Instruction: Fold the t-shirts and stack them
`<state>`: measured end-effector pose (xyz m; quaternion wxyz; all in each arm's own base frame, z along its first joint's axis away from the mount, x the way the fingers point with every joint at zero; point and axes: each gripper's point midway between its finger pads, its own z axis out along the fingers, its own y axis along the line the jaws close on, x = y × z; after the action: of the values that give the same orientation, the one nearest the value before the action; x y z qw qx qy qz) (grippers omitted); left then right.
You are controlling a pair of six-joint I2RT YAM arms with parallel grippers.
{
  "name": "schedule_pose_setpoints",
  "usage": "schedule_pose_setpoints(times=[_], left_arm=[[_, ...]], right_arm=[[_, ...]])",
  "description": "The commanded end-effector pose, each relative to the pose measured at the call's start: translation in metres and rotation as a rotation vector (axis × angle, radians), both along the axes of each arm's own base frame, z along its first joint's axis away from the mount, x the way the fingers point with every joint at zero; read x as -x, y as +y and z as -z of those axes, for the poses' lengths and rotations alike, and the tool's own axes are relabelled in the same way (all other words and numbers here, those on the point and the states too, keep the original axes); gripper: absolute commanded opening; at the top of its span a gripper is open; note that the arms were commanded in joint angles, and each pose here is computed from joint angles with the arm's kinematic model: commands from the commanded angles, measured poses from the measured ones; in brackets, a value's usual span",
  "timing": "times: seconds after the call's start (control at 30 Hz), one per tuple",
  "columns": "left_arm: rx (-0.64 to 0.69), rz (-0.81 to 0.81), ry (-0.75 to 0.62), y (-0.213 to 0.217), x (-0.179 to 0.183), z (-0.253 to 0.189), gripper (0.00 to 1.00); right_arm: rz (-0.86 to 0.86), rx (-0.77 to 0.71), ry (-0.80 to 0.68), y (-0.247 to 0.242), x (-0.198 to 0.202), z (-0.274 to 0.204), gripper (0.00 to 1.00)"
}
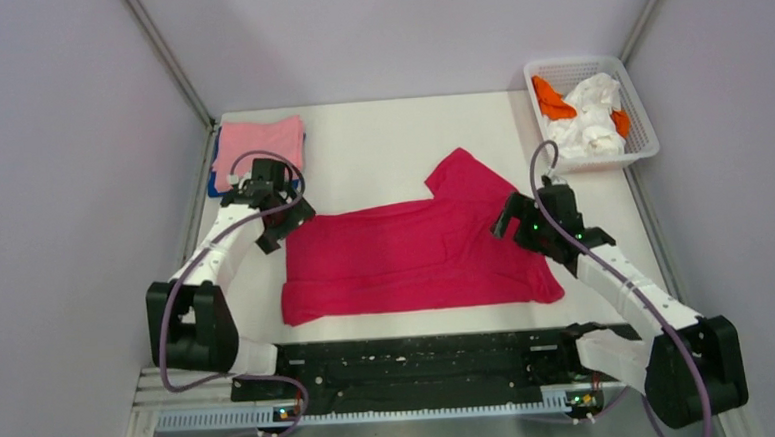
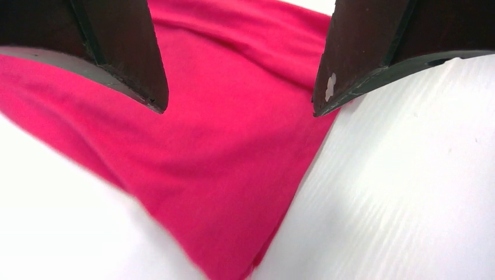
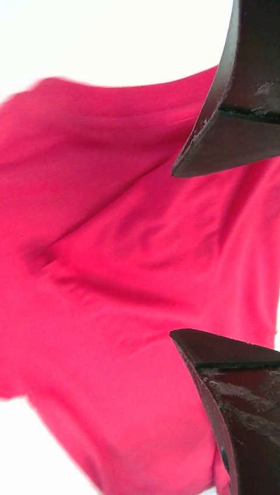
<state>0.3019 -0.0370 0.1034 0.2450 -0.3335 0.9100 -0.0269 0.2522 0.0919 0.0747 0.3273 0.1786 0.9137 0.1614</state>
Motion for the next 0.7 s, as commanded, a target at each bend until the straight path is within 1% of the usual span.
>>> schedule_pose_setpoints(times=[0.0, 0.07, 0.13, 0.33, 0.4, 0.53, 0.6, 0.67], left_arm=[[-0.078, -0.064, -0.086, 0.021, -0.053, -0.016, 0.95], [-0.095, -0.082, -0.062, 0.026, -0.067, -0.006, 0.89], [-0.101, -0.094, -0.02, 0.03, -0.078, 0.01, 0.84], [-0.088, -0.128, 0.02, 0.041, -0.115, 0.031, 0.69], [-0.075, -0.138, 0.033, 0.043, -0.125, 0.035, 0.67], [-0.08, -0.155, 0.052, 0.044, -0.135, 0.043, 0.65], [-0.064, -0.156, 0.074, 0.042, -0.138, 0.051, 0.62], [-0.057, -0.156, 0.102, 0.04, -0.139, 0.058, 0.57]], right_arm=[[-0.081, 0.011, -0.28, 0.019, -0.075, -0.074, 0.99], [-0.111, 0.005, -0.368, 0.028, -0.1, -0.094, 0.99], [-0.133, 0.038, -0.425, 0.033, -0.129, -0.102, 0.99], [-0.328, 0.204, -0.418, 0.06, -0.208, -0.096, 0.98], [-0.37, 0.26, -0.424, 0.069, -0.235, -0.094, 0.97], [-0.421, 0.345, -0.365, 0.085, -0.271, -0.065, 0.96], [-0.408, 0.387, -0.342, 0.087, -0.288, -0.048, 0.96], [-0.418, 0.407, -0.325, 0.092, -0.303, -0.033, 0.96]])
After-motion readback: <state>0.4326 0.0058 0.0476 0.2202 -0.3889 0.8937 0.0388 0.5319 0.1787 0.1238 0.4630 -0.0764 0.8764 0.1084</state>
